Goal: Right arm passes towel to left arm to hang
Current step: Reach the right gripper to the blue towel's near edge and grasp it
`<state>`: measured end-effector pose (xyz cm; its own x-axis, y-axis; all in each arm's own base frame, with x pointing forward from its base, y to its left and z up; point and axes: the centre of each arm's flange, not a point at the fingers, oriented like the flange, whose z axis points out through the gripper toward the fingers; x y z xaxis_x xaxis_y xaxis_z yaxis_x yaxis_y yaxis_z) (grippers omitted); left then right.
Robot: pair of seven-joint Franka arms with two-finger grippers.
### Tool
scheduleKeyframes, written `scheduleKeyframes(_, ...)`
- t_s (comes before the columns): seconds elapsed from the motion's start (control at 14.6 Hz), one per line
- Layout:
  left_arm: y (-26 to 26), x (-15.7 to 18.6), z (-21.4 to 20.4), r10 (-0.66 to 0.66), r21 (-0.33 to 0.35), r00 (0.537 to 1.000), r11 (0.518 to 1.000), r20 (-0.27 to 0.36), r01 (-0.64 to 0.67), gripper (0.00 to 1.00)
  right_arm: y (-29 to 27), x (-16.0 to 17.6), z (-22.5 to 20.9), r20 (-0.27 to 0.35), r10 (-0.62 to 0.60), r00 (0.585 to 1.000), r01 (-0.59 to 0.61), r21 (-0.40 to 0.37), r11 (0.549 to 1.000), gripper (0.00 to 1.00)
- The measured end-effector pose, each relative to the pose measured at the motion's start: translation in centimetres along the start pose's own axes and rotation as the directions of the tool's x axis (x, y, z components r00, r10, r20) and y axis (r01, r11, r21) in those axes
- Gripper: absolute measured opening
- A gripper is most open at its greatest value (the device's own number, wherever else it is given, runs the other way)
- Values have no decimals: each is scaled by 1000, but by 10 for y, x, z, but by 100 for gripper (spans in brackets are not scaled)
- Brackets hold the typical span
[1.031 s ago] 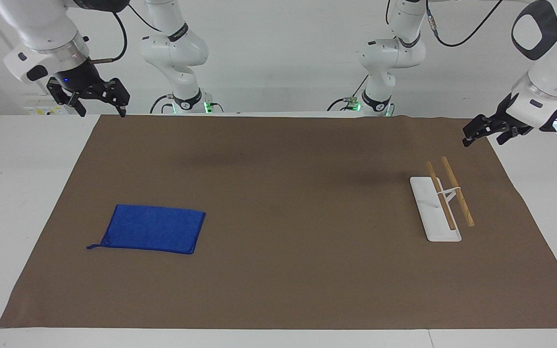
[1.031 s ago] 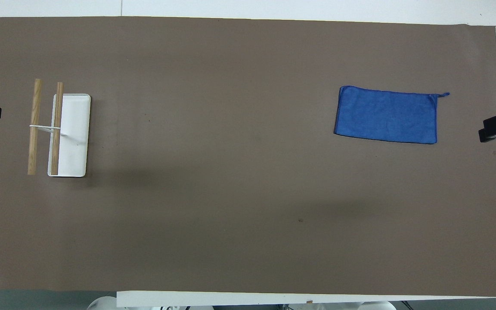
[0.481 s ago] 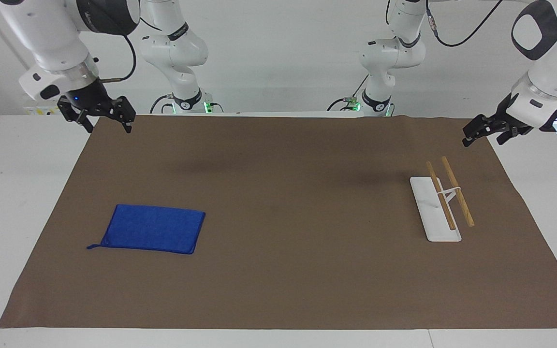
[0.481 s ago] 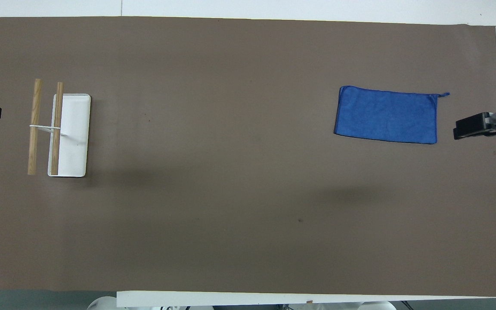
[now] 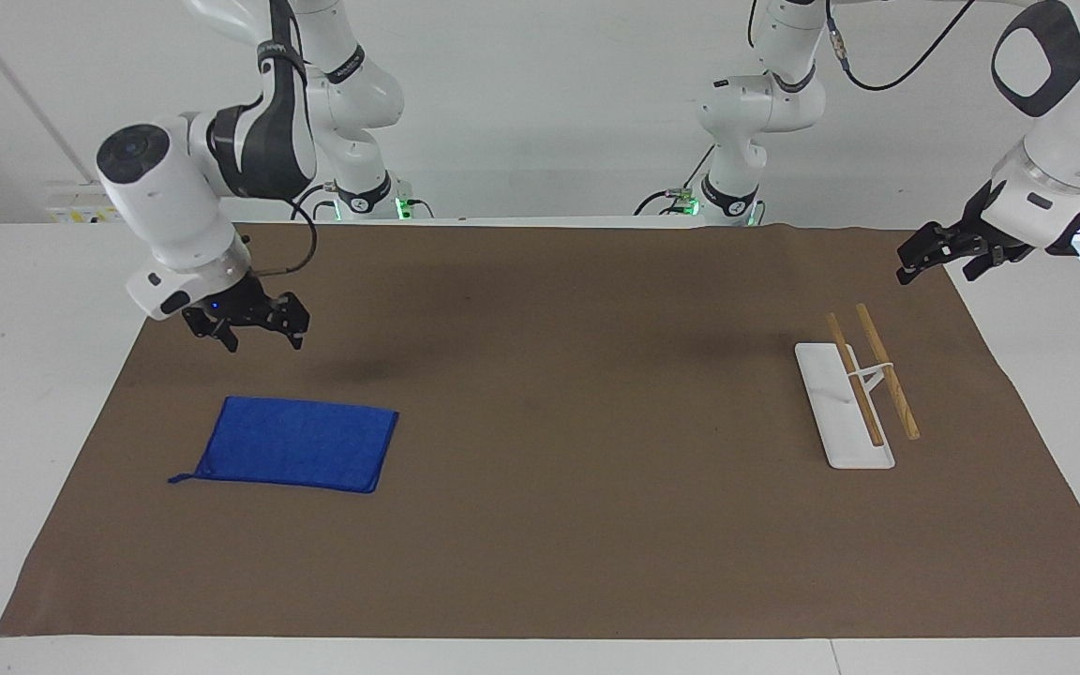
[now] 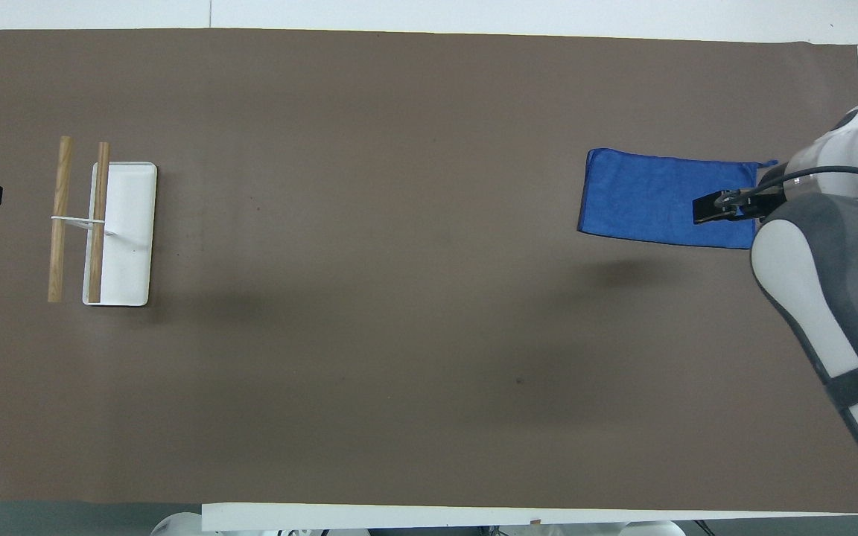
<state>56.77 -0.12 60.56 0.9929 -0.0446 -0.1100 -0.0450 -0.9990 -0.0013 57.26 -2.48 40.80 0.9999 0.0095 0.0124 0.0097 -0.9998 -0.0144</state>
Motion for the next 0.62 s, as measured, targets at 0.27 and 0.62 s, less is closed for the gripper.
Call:
scheduleKeyframes(0.27,0,0,0,0,0,1000,1000,0,0,100,3,14,68,0,3,1000,-3,0,1000,100)
scheduleKeyframes(0.62,0,0,0,0,0,1000,1000,0,0,100,4,25,111,-29,8,1000,-8,0,1000,100)
